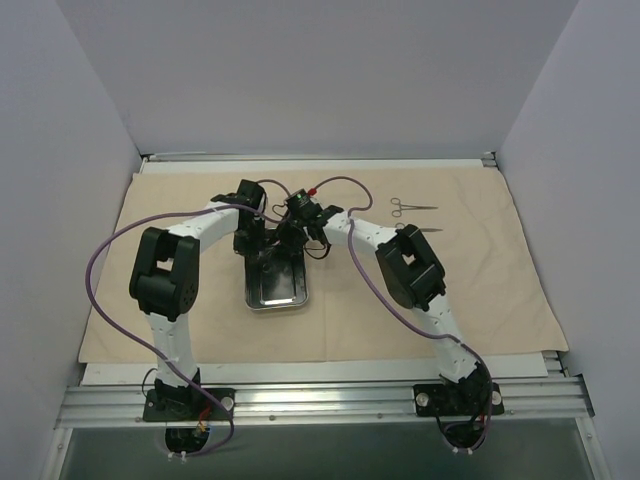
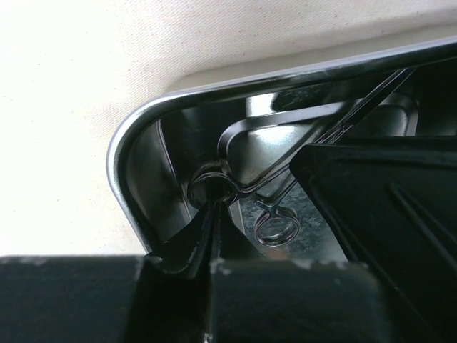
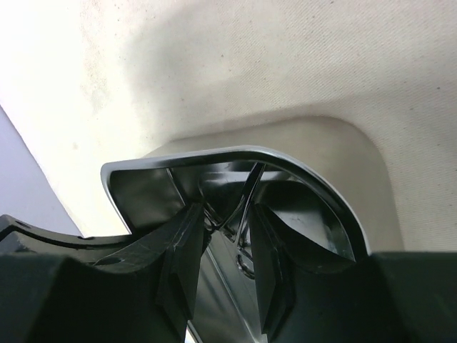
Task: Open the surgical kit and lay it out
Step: Pick up the medical item from the container.
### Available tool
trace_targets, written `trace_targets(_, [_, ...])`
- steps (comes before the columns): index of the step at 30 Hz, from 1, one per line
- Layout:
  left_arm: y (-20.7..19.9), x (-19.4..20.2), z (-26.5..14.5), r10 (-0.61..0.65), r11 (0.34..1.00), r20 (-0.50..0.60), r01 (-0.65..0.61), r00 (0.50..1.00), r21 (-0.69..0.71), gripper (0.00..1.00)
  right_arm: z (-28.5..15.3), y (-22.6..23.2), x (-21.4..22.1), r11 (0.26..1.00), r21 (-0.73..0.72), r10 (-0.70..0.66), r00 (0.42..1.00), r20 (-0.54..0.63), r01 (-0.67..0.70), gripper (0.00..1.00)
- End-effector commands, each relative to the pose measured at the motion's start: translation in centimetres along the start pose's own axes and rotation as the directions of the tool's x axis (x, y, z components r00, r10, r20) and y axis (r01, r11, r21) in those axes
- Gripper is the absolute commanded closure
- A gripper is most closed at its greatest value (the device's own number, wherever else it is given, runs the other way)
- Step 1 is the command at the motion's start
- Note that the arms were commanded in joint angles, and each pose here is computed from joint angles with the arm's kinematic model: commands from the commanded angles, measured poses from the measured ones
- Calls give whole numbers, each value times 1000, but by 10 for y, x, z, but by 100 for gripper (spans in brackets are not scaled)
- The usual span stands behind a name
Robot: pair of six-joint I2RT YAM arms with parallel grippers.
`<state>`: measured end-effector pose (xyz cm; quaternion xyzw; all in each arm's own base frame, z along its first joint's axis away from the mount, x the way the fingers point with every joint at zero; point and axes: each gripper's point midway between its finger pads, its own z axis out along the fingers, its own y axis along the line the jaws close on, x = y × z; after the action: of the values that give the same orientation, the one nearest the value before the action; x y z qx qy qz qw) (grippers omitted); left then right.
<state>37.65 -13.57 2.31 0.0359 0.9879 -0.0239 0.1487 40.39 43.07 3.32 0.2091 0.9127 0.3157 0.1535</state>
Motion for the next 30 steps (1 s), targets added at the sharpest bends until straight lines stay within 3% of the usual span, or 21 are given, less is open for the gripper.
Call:
trace_targets(1, [-3, 6, 5, 3, 1000, -12, -2, 1000, 22, 98, 7, -15, -1, 996, 88, 5, 999, 41, -8, 66])
trace_targets(20, [-4, 7, 9, 1, 1000, -18, -1, 1000, 29, 98, 39, -50, 7, 981, 190, 34, 998, 50, -43, 71])
trace_targets(24, [-4, 9, 9, 1, 1000, -20, -1, 1000, 30, 98, 42, -62, 11, 975, 215, 55, 998, 42, -62, 78])
trace_targets(30, [-4, 9, 7, 4, 1000, -18, -4, 1000, 31, 98, 43, -76, 12, 970, 241, 36, 999, 32, -42, 96])
